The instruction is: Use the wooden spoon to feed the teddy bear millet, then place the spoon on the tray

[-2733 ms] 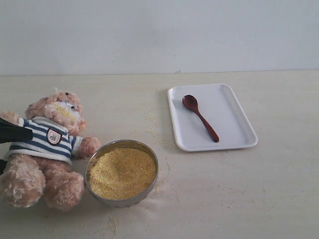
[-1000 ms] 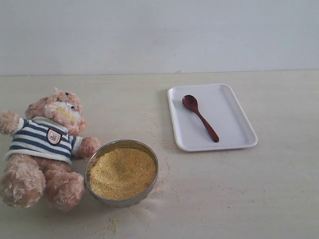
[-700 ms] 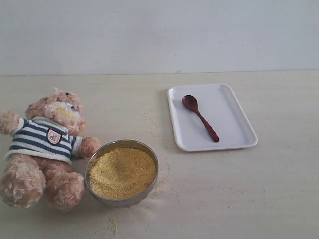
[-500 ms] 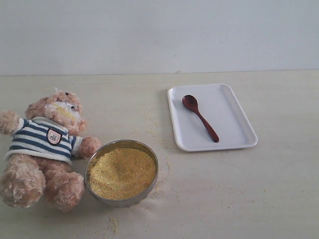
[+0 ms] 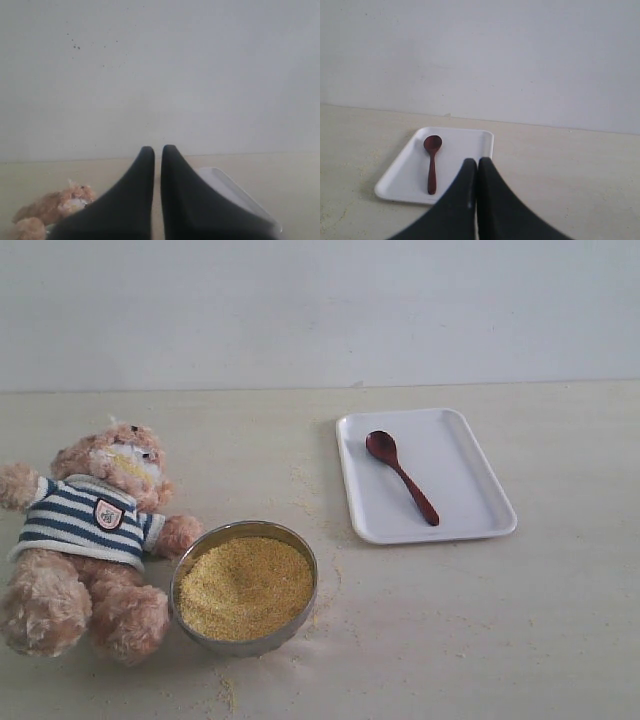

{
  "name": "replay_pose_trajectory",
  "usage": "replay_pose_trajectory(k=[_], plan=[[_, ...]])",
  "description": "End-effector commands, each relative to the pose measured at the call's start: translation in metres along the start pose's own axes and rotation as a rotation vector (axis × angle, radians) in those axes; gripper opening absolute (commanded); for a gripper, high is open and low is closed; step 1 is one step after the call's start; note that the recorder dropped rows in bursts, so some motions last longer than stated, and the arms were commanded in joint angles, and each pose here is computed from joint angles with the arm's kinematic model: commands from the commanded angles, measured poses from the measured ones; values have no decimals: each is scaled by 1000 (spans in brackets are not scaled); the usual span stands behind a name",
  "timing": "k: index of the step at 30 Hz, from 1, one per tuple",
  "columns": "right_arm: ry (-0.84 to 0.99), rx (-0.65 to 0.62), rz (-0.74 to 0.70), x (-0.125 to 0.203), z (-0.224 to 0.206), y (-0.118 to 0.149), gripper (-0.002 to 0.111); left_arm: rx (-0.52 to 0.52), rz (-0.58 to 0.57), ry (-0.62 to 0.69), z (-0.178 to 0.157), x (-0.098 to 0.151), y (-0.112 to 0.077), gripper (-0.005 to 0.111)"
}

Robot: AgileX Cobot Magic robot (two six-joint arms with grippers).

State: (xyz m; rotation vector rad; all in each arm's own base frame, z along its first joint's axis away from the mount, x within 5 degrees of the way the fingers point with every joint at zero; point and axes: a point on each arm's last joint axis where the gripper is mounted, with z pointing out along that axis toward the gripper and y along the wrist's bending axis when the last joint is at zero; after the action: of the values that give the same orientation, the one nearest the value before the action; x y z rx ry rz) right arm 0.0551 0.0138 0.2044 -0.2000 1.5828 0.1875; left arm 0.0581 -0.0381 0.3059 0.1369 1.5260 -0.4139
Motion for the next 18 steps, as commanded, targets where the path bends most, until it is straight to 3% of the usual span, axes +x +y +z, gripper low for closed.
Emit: replay_pose_trajectory(k=[1,10,18], plan=[[-8,6,-4,0,0,0,0,-42,-17,-44,-9,23,7,5],[-8,6,-4,0,0,0,0,-94,-34,-59,-15,57,19,5],[-8,6,-4,0,0,0,0,-116,74,-16,-15,61,21,5]])
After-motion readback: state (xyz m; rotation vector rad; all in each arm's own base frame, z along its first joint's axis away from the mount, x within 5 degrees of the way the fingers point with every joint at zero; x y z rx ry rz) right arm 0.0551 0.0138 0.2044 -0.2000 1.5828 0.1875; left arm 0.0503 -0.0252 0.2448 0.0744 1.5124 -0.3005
